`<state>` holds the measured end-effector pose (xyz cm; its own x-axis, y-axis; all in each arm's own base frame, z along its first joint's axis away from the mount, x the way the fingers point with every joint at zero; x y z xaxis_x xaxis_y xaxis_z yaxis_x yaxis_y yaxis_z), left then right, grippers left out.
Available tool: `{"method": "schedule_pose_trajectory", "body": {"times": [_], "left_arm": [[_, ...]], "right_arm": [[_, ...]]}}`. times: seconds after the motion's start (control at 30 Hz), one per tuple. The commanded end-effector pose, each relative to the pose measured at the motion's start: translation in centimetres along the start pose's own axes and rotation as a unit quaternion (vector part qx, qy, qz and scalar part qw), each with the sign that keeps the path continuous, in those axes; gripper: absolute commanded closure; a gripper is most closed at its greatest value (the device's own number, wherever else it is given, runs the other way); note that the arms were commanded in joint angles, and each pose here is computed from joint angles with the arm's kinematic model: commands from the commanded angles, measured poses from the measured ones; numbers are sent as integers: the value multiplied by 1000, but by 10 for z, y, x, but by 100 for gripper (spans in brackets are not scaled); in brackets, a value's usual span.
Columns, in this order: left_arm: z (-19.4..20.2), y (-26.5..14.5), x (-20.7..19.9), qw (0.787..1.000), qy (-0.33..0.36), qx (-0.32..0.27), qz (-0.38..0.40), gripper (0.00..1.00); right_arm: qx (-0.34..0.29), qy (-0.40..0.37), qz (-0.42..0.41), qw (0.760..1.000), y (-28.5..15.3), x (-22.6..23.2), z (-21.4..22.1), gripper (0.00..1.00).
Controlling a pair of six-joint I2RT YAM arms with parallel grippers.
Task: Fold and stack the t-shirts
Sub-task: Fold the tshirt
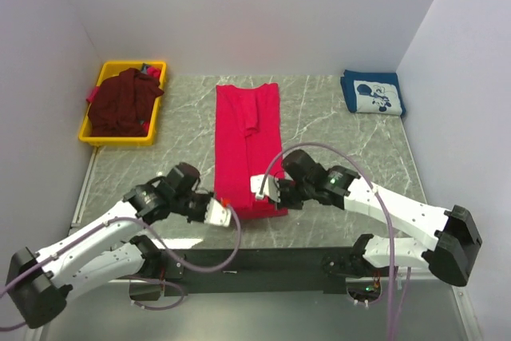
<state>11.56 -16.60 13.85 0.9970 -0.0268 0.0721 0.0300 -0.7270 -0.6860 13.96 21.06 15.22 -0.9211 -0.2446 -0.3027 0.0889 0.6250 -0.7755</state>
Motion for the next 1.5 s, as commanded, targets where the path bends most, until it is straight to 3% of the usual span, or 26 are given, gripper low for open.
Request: {"method": "schedule_pose_trajectory", "body": {"times": [0.0, 0.4, 0.77, 1.47], "left_arm": [[-11, -10, 42, 998, 20, -28, -56, 100], [1, -29, 172, 985, 25, -41, -168, 100], [11, -28, 254, 984, 14, -39, -175, 99], [43, -4, 293, 984, -9, -20, -177, 99]], "right_arm": [[0, -52, 22, 998, -7, -29, -3, 100], [36, -40, 62, 997, 4, -128, 35, 100], [51, -25, 56, 997, 32, -188, 68, 100], [76, 5, 80, 994, 43, -236, 102, 100]]}}
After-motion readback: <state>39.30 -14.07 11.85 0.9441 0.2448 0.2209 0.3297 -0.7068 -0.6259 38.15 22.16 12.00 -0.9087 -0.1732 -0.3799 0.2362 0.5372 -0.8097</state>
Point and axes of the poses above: each gripper's point midway between its finger pads, its own y axis out along the fingers, its own x axis along the line the jaws close on, z = x × y, the point moved 5 cm from there along -y, back along the fingers, and after that the axes turned 15 degrees about -y, right-handed, at the moved point
